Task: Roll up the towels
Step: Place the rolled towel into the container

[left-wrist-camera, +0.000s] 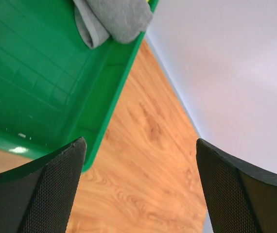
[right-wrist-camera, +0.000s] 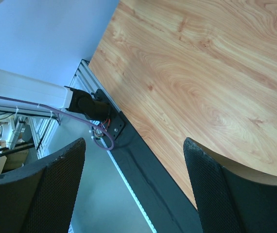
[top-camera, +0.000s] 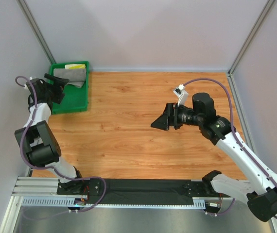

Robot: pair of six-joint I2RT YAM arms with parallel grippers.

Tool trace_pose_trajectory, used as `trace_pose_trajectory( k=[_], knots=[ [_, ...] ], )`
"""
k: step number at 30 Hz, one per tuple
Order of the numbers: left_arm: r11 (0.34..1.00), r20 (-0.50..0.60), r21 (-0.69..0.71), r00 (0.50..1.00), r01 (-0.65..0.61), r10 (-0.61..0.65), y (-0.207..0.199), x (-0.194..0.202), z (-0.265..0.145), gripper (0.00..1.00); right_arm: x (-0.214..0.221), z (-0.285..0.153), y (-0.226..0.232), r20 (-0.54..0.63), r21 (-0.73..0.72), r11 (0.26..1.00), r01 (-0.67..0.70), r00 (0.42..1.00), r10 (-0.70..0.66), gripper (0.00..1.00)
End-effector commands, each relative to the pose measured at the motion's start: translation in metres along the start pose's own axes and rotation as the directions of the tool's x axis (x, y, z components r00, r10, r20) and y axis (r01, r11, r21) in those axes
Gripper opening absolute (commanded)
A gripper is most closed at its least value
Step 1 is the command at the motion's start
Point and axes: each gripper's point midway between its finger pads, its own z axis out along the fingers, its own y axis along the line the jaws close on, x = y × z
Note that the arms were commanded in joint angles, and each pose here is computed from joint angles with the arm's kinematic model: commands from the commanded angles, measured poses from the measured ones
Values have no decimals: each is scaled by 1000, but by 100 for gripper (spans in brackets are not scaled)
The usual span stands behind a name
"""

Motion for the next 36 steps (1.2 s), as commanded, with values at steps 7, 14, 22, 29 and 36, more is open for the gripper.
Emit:
trace_pose_trajectory(
  k=[7, 14, 22, 29, 36],
  knots=[
    [920, 96, 139, 929, -368, 357, -48, 30, -97, 98, 17, -17, 6, 22, -16, 1000, -12, 1000, 13, 84],
    [790, 118, 144, 803, -596, 584, -40, 57, -123, 98, 25, -26, 11, 30, -31, 999, -17, 999, 18, 84],
    [576, 221, 93, 581, -812, 783, -32, 97, -145, 99, 33, -33, 15, 50, -52, 998, -37, 998, 40, 84],
    [459, 350, 48, 445, -887, 824, -31, 114, -177, 99, 43, -42, 18, 54, -66, 997, -40, 998, 44, 84],
    [547, 248, -33, 523, -837, 815, 23, 124, -178, 99, 52, -42, 14, 39, -66, 997, -45, 998, 48, 85]
  ],
)
